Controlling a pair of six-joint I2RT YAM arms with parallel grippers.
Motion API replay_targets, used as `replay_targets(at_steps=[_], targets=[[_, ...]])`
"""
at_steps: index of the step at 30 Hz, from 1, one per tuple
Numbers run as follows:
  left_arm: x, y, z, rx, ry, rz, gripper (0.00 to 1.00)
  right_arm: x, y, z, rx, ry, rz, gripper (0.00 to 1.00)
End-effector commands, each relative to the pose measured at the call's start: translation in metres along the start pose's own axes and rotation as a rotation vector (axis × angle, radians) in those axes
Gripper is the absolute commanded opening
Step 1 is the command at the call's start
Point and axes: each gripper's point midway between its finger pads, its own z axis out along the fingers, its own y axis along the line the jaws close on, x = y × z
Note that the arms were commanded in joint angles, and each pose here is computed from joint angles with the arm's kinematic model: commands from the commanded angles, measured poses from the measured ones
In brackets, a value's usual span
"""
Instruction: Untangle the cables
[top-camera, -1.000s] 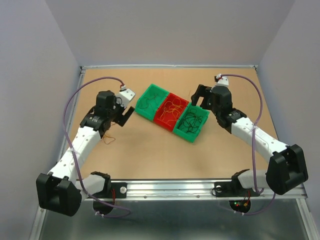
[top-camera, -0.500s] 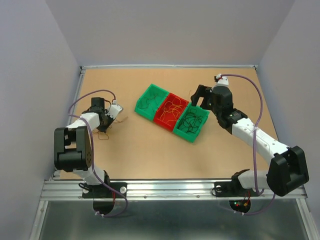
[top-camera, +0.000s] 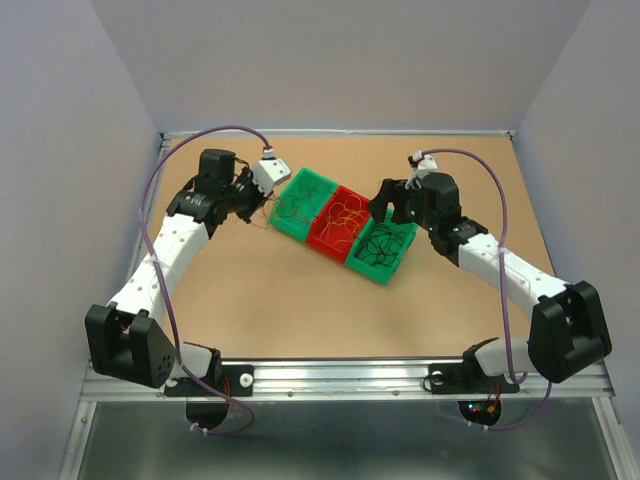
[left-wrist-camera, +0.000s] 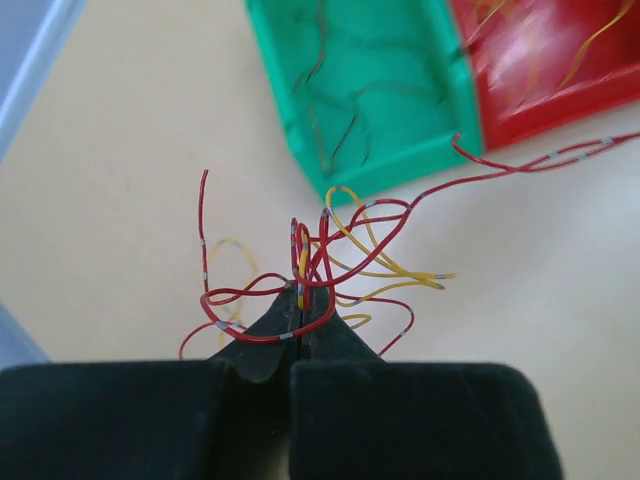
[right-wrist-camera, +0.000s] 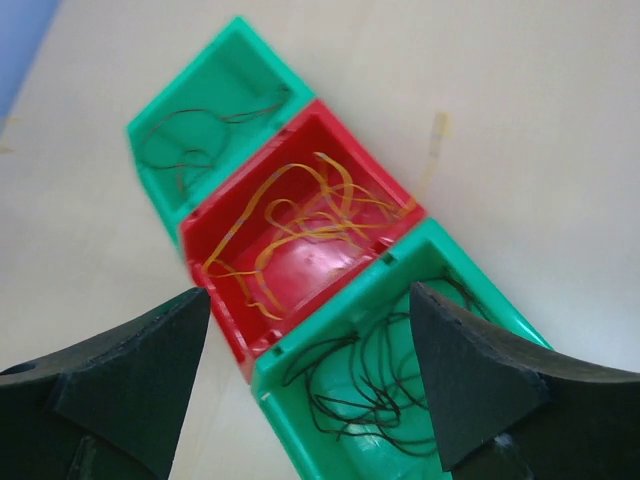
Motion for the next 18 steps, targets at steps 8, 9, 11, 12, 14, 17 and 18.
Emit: replay_targets(at_steps=[8,9,11,12,14,17,18], targets=[[-0.12,-0.066,0.008,0.27,-0.32,-0.041,0.0,-0.016,0.096,-0.037,-0.615,-0.172,-0.224,0.95],[-0.125,-0.068,0.01,0.273,-0.331,-0.043,0.0,-0.014,0.101,-0.04,-0.65,-0.167,-0.232,0.93],[-0.137,-0.075,0.016,0.295,-0.366,-0.044,0.0,-0.013,0.106,-0.038,-0.676,-0.178,-0.245,0.92],[-0.141,-0.078,0.017,0.314,-0.382,-0.045,0.0,-0.014,0.109,-0.039,-0.685,-0.19,-0.252,0.91],[-0.153,-0.084,0.02,0.365,-0.435,-0.061,0.0,-0.016,0.114,-0.038,-0.709,-0.217,-0.257,0.88],[-0.16,-0.088,0.028,0.391,-0.475,-0.095,0.0,-0.015,0.121,-0.037,-0.731,-0.23,-0.254,0.81],[-0.16,-0.089,0.03,0.4,-0.47,-0.136,0.0,-0.013,0.123,-0.034,-0.737,-0.226,-0.257,0.79]])
